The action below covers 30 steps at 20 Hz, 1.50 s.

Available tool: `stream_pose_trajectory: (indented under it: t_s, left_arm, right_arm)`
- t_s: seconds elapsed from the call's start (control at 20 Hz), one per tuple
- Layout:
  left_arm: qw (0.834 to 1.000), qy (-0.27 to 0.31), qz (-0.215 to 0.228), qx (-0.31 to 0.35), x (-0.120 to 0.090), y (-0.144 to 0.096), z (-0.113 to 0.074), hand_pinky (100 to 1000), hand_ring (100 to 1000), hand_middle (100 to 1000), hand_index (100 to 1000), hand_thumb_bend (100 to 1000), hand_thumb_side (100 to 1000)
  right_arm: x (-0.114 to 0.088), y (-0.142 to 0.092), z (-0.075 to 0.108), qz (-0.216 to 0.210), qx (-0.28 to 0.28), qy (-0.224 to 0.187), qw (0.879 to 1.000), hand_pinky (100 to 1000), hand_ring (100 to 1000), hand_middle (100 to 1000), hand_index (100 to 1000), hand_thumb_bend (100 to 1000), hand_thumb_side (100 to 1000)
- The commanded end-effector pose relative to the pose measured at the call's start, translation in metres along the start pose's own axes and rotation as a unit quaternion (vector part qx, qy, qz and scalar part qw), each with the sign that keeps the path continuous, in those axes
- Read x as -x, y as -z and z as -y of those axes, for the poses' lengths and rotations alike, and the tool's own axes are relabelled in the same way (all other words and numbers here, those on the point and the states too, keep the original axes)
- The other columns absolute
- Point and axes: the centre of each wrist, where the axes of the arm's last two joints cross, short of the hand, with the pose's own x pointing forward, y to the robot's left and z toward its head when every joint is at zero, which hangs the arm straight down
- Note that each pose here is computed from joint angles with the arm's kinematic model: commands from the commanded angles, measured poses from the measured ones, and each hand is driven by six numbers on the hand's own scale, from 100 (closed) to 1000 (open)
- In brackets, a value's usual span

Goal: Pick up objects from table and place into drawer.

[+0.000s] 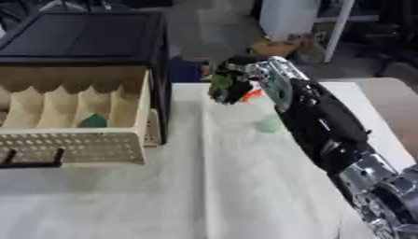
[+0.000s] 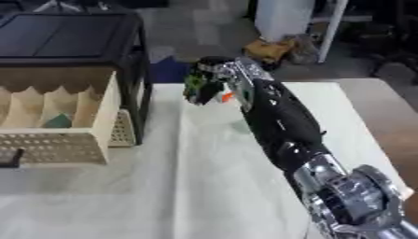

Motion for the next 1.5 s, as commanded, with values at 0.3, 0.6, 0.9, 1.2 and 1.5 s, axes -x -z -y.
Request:
stream_pose_trajectory:
  t_s: [0.3, 0.6, 0.9, 1.2, 1.5]
  left_arm:
    - [1.000, 0.008, 0.003, 0.002, -0.006, 0.003, -0.007, 561, 538, 622, 774, 100, 1000]
    - [1.000, 0.008, -0.003, 0.001, -0.006, 0.001, -0.009, 561, 539, 622, 774, 100, 1000]
    - [1.000, 0.008, -0.008, -0.001, -0.007, 0.001, -0.011, 561, 541, 622, 774, 100, 1000]
    - [1.000, 0.007, -0.011, -0.002, -0.007, 0.001, -0.013, 562, 543, 622, 774, 100, 1000]
    - [1.000, 0.002, -0.009, -0.003, -0.008, 0.003, -0.013, 563, 545, 623, 774, 100, 1000]
  right_arm:
    - [-0.006, -0.022, 0.052, 0.029, 0.062, -0.028, 0.997, 339, 534, 514, 601, 100, 418]
    - [-0.014, -0.032, 0.072, 0.047, 0.092, -0.039, 0.994, 329, 524, 504, 593, 100, 455]
    - [-0.027, -0.042, 0.090, 0.074, 0.116, -0.043, 0.990, 320, 514, 497, 582, 100, 476]
    - [-0.045, -0.049, 0.107, 0.101, 0.142, -0.042, 0.984, 318, 508, 493, 581, 100, 489]
    - [-0.071, -0.054, 0.120, 0.139, 0.164, -0.034, 0.976, 315, 501, 490, 582, 100, 498]
